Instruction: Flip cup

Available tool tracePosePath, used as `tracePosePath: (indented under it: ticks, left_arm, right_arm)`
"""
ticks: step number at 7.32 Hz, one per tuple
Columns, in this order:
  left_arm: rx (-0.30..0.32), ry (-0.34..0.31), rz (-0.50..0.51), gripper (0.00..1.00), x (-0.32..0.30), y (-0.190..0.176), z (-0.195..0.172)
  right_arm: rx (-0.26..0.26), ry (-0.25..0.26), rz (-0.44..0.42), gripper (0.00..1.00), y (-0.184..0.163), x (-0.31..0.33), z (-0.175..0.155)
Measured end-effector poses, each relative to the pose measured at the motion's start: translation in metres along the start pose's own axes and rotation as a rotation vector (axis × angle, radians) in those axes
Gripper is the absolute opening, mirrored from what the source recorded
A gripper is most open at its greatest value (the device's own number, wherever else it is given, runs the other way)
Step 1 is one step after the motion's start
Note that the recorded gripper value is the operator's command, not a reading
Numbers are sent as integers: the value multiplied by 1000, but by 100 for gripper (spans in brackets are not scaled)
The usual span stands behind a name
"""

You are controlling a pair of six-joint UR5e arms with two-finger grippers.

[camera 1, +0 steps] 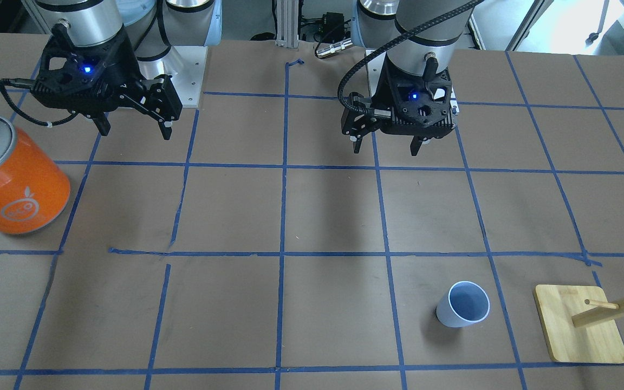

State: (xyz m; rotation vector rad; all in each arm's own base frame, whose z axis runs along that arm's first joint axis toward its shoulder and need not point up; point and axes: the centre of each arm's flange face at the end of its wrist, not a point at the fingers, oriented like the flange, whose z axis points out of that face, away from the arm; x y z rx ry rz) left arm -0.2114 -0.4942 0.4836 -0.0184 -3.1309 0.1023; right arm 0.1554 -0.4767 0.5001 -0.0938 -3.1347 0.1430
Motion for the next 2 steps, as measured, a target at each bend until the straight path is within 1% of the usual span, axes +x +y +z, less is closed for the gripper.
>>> tracePosePath:
  ticks: [2]
  left_arm:
    - [1,-1,-1,100,1,0,0]
  right_arm:
    - [3,0,0,100,0,0,-1]
